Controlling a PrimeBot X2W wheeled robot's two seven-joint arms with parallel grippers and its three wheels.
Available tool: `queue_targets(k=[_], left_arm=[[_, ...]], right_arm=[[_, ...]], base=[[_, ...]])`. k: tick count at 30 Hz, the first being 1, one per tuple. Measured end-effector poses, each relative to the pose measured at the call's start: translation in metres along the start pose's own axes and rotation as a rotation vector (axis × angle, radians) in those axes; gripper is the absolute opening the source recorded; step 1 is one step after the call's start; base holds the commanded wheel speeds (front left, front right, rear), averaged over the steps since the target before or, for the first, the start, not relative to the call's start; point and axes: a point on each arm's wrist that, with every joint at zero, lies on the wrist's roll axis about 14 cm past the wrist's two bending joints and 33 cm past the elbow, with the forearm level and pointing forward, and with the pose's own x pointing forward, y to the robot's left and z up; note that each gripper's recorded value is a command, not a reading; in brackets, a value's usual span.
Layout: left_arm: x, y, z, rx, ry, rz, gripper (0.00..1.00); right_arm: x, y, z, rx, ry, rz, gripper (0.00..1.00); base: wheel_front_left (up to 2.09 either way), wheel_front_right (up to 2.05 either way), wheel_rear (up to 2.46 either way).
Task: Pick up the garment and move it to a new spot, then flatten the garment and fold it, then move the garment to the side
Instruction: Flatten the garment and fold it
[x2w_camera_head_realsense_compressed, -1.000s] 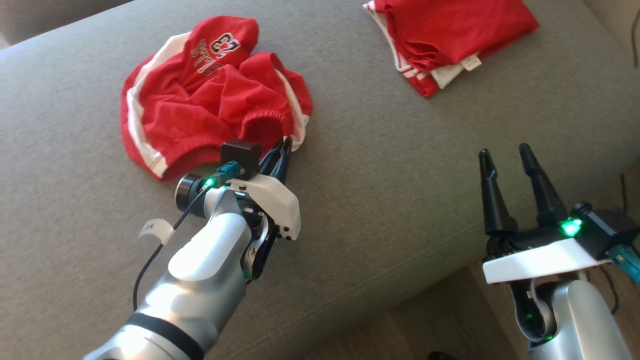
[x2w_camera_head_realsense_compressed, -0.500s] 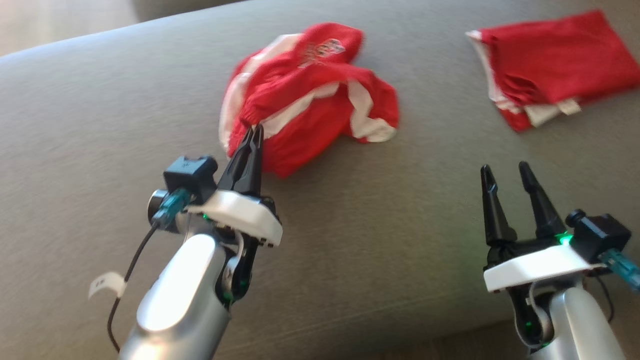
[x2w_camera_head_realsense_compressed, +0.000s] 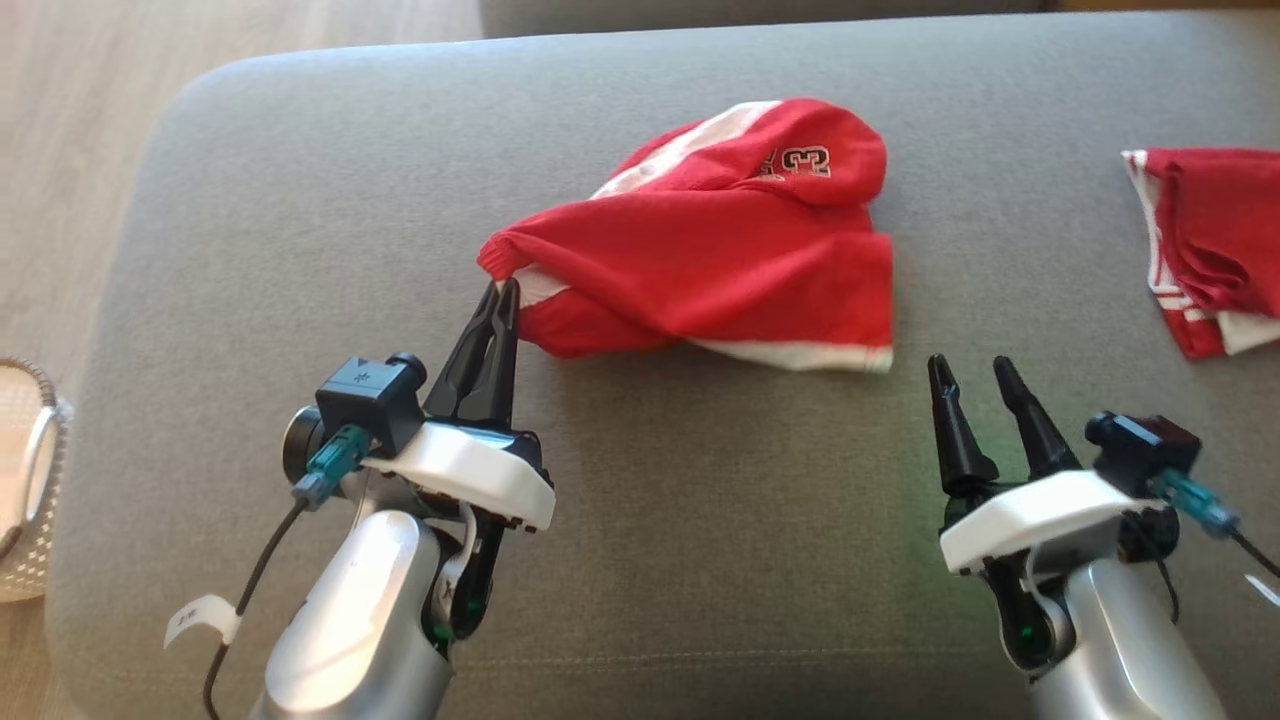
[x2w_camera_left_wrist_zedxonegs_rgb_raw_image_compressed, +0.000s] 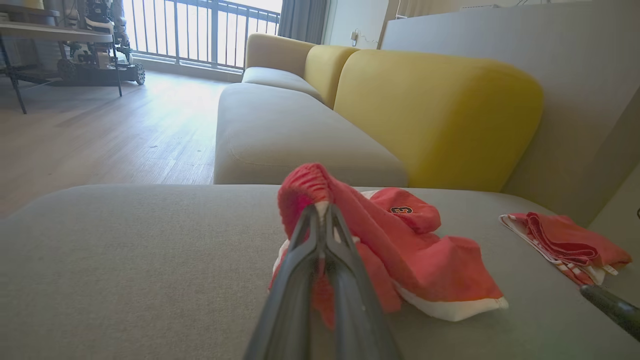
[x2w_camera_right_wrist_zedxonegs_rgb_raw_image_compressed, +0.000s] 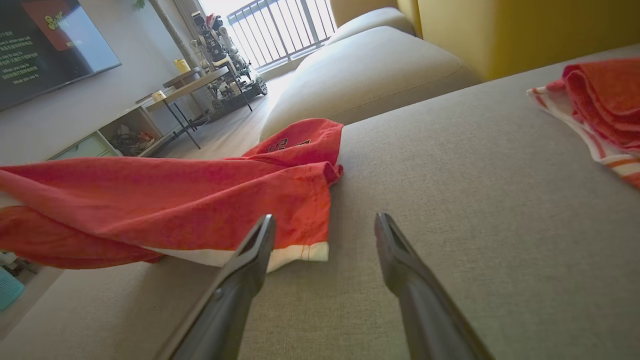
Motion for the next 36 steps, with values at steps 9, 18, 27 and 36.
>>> queue_targets(k=[9, 18, 27, 36], left_arm=[[-0.004, 0.002, -0.001, 0.011, 0.001, -0.003, 0.00], [-0.002, 0.005, -0.004, 0.007, 0.009, 0.005, 0.00], [-0.002, 0.010, -0.012, 0.007, 0.028, 0.014, 0.00], [-0.003, 0.011, -0.019, 0.004, 0.046, 0.014, 0.00]], right_arm=[[0.015, 0.014, -0.036, -0.162, 0.165, 0.068, 1.00], [0.010, 0.007, -0.064, -0.214, 0.269, 0.072, 1.00], [0.022, 0.009, -0.070, -0.237, 0.282, 0.088, 1.00], [0.035, 0.013, -0.075, -0.236, 0.288, 0.101, 1.00]], base=[[0.00, 0.00, 0.00], [0.00, 0.00, 0.00], [0.00, 0.00, 0.00], [0.00, 0.00, 0.00]])
